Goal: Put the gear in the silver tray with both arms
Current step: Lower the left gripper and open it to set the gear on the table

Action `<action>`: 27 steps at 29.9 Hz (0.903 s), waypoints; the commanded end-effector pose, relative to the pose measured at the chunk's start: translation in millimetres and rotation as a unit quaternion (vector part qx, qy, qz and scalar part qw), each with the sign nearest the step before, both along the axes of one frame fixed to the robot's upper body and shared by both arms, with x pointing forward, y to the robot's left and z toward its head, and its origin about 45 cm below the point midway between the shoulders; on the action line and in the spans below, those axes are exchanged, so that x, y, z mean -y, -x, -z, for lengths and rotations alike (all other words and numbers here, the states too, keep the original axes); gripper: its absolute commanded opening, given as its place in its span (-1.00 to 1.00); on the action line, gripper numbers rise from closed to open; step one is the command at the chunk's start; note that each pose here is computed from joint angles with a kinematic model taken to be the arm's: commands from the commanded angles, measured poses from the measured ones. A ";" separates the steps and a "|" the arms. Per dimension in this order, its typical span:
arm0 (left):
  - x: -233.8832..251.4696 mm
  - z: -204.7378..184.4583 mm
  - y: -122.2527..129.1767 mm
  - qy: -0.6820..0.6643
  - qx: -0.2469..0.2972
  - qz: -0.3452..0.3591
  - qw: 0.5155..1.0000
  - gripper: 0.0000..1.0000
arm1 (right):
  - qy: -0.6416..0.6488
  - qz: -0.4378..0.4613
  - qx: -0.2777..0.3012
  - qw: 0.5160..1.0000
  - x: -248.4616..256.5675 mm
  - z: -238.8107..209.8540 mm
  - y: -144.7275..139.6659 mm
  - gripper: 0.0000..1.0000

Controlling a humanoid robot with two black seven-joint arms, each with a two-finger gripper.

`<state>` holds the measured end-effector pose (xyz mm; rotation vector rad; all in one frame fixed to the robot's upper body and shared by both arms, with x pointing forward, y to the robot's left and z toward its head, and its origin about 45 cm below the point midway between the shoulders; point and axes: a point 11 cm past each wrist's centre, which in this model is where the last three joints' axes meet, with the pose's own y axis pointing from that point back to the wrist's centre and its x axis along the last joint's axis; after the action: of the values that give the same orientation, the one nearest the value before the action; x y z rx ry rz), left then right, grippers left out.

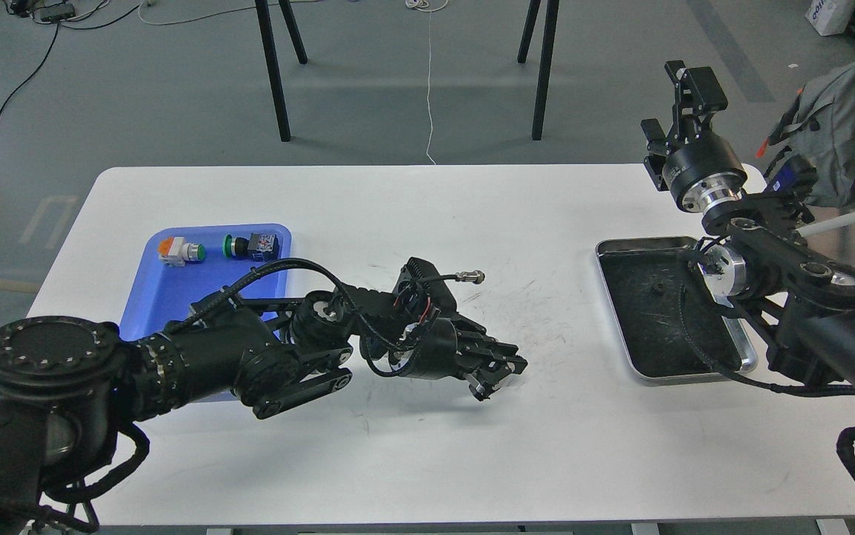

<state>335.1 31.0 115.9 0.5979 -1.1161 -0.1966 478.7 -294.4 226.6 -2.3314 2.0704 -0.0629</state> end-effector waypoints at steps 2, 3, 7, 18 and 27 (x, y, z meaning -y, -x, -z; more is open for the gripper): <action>0.7 -1.5 -0.8 0.004 -0.003 -0.004 1.000 -0.58 | 0.000 -0.001 0.000 1.000 -0.3 -0.5 -0.3 0.90; 1.2 -2.2 -0.8 0.005 -0.003 -0.003 1.000 -0.53 | 0.000 -0.001 0.000 1.000 -0.3 -0.5 -0.3 0.90; 1.7 -2.5 -0.6 0.006 -0.004 -0.004 1.000 -0.37 | 0.002 -0.001 0.001 1.000 0.1 -1.1 -0.5 0.90; 4.1 -3.9 1.3 0.012 -0.008 -0.003 1.000 -0.01 | 0.002 -0.001 0.002 1.000 0.5 -2.8 -1.2 0.91; 17.2 -38.7 -19.0 0.080 -0.023 -0.048 0.995 0.20 | 0.014 -0.011 0.000 1.000 -3.8 -3.1 -1.3 0.91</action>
<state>342.9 21.4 134.2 0.5418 -1.0540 -0.1050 479.4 -293.4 228.1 -2.3520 2.0660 -0.0812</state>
